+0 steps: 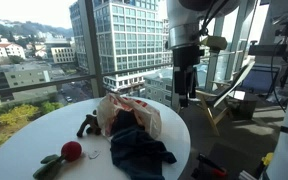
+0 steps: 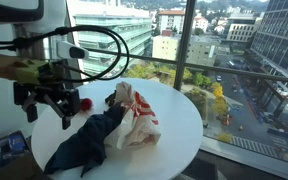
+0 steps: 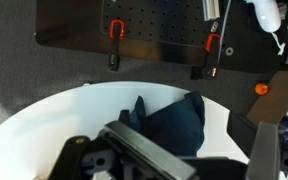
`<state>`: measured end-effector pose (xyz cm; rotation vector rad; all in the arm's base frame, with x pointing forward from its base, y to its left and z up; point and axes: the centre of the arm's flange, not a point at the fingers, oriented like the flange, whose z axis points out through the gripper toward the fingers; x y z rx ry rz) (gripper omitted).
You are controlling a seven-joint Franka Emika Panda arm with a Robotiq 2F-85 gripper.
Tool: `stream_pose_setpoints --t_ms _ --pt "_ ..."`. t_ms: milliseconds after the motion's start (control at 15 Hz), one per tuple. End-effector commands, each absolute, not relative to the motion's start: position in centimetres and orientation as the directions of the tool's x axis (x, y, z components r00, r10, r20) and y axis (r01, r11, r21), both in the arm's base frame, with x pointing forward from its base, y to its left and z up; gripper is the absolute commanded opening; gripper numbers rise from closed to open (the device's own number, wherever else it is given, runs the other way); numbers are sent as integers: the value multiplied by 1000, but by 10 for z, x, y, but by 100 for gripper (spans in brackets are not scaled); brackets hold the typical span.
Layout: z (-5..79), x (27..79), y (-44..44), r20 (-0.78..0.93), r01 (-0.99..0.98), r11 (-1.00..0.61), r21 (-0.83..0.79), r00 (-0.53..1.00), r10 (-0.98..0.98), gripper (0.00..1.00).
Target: Pick up the black shirt from the plastic and put it on the table, pick up the peach shirt from the plastic and put it on the table, pick up the pink shirt from the plastic and put it on the table, pick up the green apple toy from the plastic and put it on the table
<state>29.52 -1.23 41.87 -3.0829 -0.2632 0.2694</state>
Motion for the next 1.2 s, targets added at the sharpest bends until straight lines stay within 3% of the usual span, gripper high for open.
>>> stream_pose_setpoints --t_ms 0,667,1133 --pt "419 295 -12 -168 165 -985 -50 971 171 100" --pt "419 295 -12 -168 165 -985 -50 971 171 100" --pt "368 363 47 -85 319 -948 -18 944 319 100"
